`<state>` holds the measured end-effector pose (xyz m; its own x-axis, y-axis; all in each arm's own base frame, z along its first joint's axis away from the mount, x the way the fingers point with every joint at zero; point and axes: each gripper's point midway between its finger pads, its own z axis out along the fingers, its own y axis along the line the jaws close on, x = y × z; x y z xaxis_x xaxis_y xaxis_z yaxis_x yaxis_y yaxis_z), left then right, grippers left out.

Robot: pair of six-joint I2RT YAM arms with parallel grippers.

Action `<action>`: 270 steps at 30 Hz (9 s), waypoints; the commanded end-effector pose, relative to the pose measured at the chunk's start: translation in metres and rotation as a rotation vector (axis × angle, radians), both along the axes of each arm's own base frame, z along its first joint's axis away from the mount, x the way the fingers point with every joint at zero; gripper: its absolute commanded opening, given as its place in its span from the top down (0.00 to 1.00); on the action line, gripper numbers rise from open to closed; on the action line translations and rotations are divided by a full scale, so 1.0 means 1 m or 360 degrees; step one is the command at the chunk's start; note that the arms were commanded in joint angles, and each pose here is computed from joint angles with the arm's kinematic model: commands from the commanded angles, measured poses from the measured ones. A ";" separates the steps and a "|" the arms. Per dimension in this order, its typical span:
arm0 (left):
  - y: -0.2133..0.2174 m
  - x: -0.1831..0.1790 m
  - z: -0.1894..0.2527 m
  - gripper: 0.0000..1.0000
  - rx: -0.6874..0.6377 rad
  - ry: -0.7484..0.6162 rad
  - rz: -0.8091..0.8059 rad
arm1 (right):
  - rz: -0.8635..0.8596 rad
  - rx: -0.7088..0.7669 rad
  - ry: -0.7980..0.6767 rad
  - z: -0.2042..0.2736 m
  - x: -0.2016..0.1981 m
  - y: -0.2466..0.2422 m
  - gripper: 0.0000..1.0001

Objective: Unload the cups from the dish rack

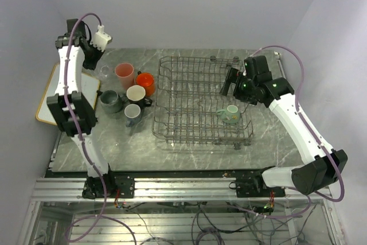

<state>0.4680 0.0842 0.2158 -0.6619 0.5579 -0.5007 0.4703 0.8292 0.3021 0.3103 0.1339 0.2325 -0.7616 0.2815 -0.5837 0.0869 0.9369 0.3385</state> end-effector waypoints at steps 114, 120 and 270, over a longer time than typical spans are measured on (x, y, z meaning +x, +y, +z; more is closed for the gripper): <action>-0.136 -0.123 0.058 0.02 -0.0475 -0.0036 -0.0401 | 0.0377 -0.0894 0.0217 -0.152 0.052 0.043 0.15; -0.135 -0.120 0.057 0.02 -0.0476 -0.0033 -0.0388 | 0.0519 -0.0985 0.0239 -0.153 0.054 0.035 0.19; -0.237 -0.238 0.096 0.05 0.0029 -0.1448 -0.1855 | 0.1211 0.1741 0.0313 0.093 -0.116 0.263 1.00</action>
